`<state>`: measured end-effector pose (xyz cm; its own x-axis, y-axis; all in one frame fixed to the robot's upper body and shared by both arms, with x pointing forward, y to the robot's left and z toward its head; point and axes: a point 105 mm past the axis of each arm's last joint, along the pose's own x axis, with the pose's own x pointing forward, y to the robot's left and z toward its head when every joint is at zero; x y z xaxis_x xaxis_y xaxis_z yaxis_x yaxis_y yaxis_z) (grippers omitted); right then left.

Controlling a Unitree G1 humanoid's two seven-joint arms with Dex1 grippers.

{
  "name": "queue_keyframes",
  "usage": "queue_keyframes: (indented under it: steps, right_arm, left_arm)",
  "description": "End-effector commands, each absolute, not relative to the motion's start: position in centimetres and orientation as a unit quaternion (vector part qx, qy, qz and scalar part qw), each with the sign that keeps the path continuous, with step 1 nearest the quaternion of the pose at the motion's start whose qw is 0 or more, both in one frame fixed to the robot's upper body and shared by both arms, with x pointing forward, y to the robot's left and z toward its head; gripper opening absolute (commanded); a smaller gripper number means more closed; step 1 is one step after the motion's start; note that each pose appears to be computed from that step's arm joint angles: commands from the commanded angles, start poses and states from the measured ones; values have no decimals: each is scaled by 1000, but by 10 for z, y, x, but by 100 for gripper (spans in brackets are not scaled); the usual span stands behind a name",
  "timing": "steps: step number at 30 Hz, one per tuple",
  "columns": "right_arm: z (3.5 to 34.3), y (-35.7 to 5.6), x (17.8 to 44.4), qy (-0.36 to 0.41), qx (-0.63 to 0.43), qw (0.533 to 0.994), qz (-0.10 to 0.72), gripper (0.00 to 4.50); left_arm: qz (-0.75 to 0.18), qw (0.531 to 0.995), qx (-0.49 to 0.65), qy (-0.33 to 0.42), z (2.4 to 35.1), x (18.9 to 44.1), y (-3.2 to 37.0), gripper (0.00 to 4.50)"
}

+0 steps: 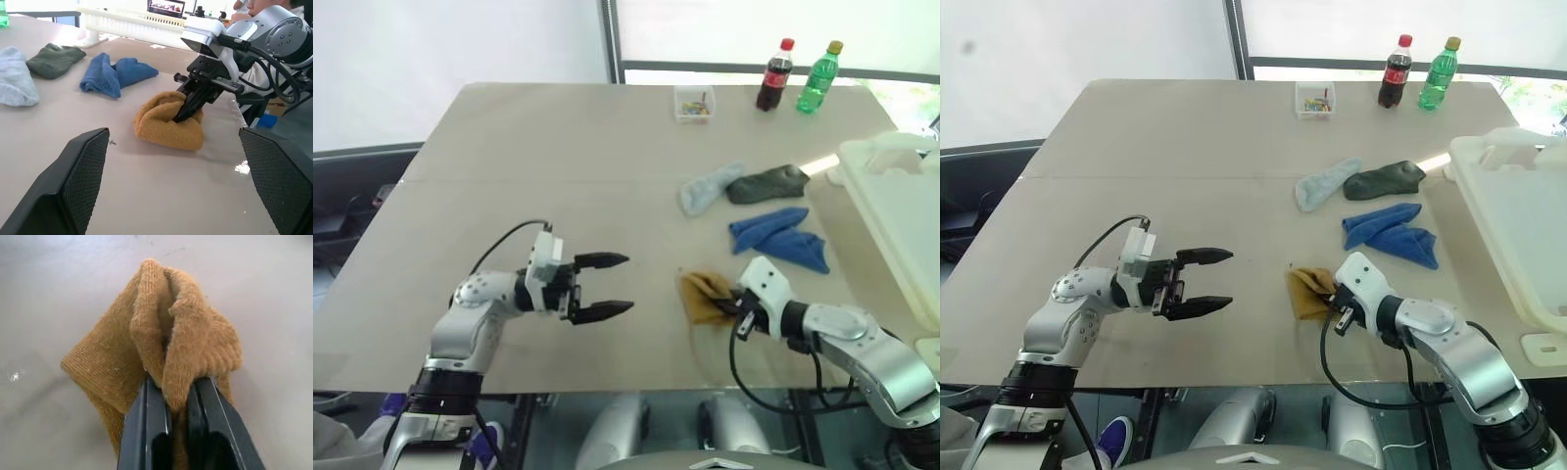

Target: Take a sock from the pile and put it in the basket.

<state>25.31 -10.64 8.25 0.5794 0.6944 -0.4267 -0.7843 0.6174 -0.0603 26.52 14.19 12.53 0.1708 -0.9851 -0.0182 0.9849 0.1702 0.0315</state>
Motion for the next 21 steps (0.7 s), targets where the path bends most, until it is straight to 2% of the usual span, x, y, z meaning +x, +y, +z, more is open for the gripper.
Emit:
queue_keyframes:
  steps: [1, 5, 8, 10, 12, 14, 16, 21]
  right_arm:
    - [117, -120, 260, 110, -77, 906, 403, 2]
    - [187, -156, 278, -2, -8, 943, 332, 2]
    - [232, -215, 301, -51, 9, 975, 216, 2]
    - [247, -265, 316, -51, 12, 992, 115, 2]
    - [247, -314, 328, -17, 16, 999, 23, 2]
    - [240, -344, 336, 20, 27, 999, -23, 2]
    - [226, -367, 350, 55, 54, 996, -45, 2]
    - [200, -402, 372, 85, 108, 986, -93, 2]
  left_arm:
    - [-641, 767, 22, -24, 129, 264, 140, 450]
    - [-637, 770, 20, -31, 130, 268, 138, 450]
    - [-635, 771, 15, -37, 132, 272, 135, 450]
    - [-634, 772, 13, -39, 132, 273, 133, 450]
    - [-635, 772, 10, -39, 131, 273, 131, 450]
    - [-634, 772, 7, -39, 131, 274, 130, 450]
    - [-633, 773, 4, -39, 130, 275, 129, 450]
    - [-628, 777, 14, -33, 124, 274, 126, 450]
